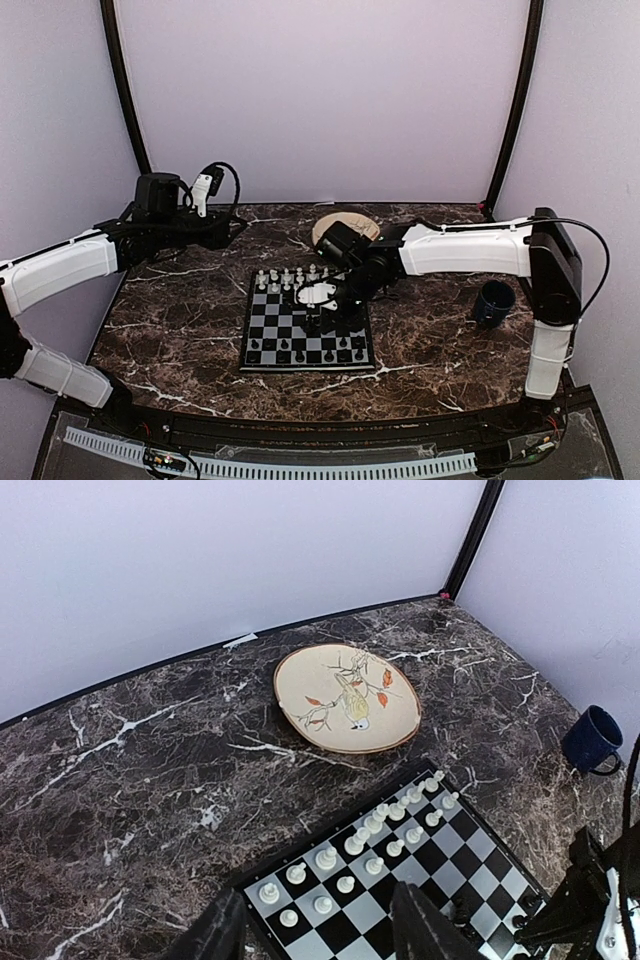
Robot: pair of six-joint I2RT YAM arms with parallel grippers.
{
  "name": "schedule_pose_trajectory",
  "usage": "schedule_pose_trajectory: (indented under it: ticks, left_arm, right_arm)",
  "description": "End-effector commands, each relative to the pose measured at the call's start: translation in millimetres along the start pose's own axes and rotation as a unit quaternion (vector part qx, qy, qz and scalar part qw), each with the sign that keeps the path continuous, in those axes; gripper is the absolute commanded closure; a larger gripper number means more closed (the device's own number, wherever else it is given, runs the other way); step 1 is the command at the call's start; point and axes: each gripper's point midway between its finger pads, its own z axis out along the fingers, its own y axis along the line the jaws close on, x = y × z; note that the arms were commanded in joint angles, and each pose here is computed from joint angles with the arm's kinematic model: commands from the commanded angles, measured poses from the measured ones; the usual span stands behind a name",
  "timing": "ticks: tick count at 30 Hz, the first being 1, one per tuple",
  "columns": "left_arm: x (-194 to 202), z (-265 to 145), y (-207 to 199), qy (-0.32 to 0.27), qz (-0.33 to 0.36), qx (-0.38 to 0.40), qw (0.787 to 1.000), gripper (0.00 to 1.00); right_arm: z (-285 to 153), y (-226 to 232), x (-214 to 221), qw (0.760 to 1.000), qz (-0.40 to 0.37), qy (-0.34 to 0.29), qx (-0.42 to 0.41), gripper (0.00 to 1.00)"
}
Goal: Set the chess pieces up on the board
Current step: Place the pawn at c7.
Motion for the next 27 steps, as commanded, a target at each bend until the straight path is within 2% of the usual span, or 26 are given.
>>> schedule_pose_trajectory:
  ticks: [1,13,27]
  left_arm:
    - [-11.1,-9.2,-6.6,-0.021,0.003,0.014,1.0,0.48]
    - [-9.3,-8.0,-9.2,-0.017,0.002,0.022,1.0,0.48]
    - [-5.8,-5.0,-10.4,-0.01,-0.001,0.028,1.0,0.49]
  right_arm:
    - [16.6,-4.2,5.5,1.0,-0.014,0.02,0.011,1.0]
    - [33.2,12.1,19.0,0.999,-0.017,0.04,-0.029,0.99]
    - [41.8,14.2,28.8,0.997,-0.02,0.063,-0.03,0.96]
